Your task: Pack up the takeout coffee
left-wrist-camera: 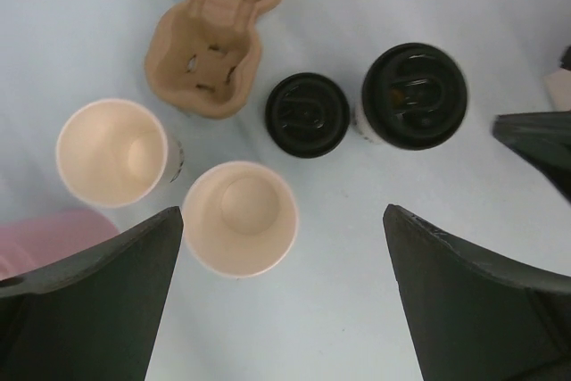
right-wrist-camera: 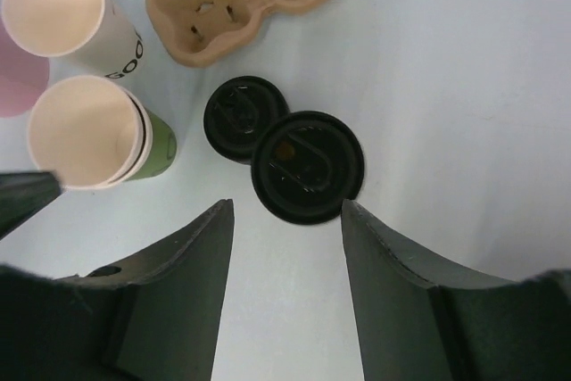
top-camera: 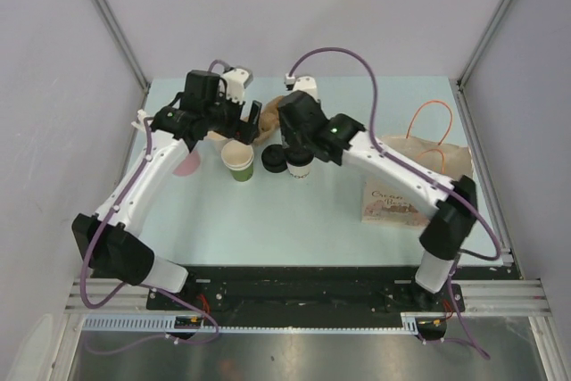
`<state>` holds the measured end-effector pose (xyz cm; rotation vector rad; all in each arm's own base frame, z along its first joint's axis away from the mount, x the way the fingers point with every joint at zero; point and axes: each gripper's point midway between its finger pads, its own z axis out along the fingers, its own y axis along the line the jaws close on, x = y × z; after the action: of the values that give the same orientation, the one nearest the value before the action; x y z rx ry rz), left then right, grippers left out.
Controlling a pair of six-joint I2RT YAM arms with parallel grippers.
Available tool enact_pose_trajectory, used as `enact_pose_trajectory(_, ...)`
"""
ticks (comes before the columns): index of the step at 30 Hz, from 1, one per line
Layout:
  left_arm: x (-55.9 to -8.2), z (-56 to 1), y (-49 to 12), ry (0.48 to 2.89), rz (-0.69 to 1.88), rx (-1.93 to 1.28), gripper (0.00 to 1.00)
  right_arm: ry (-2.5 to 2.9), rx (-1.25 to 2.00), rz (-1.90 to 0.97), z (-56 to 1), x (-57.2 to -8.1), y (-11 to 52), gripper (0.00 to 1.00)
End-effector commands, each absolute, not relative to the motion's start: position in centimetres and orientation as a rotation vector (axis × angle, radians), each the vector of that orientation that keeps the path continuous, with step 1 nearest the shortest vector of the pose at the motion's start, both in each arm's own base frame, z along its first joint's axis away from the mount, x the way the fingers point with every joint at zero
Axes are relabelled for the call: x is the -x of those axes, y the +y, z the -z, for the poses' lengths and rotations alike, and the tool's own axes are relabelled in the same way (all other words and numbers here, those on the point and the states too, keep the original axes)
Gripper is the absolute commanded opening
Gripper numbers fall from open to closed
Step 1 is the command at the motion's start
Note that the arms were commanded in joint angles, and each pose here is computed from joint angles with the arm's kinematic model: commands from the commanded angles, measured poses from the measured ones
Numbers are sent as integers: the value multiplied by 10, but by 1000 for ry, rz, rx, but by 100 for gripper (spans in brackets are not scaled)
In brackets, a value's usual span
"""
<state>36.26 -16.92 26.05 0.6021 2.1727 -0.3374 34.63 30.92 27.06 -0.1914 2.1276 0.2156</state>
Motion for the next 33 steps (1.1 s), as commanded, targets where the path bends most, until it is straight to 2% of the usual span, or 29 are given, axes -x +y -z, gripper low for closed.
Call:
enact_pose_trajectory(1,-362,-277,-142,2099,284,-598,100,2150,174,-252,-261,-373,345,56)
enact_pose_trajectory(4,-359,-277,-135,2098,280,-585,100,2207,175,-173,-234,-386,354,54)
enact_pose_trajectory(5,-360,-277,-132,2096,276,-579,100,2218,180,-159,-229,-387,356,48)
enact_pose_trajectory(8,-359,-275,-128,2101,271,-566,100,2233,171,-124,-212,-394,359,43)
enact_pose_trajectory(16,-357,-278,-131,2086,302,-575,100,2275,186,-21,-181,-398,361,34)
enact_pose_trajectory(22,-355,-278,-134,2085,326,-581,100,2297,181,53,-167,-395,348,34)
enact_pose_trajectory(33,-353,-281,-137,2070,346,-597,100,2346,198,5,-150,-395,352,32)
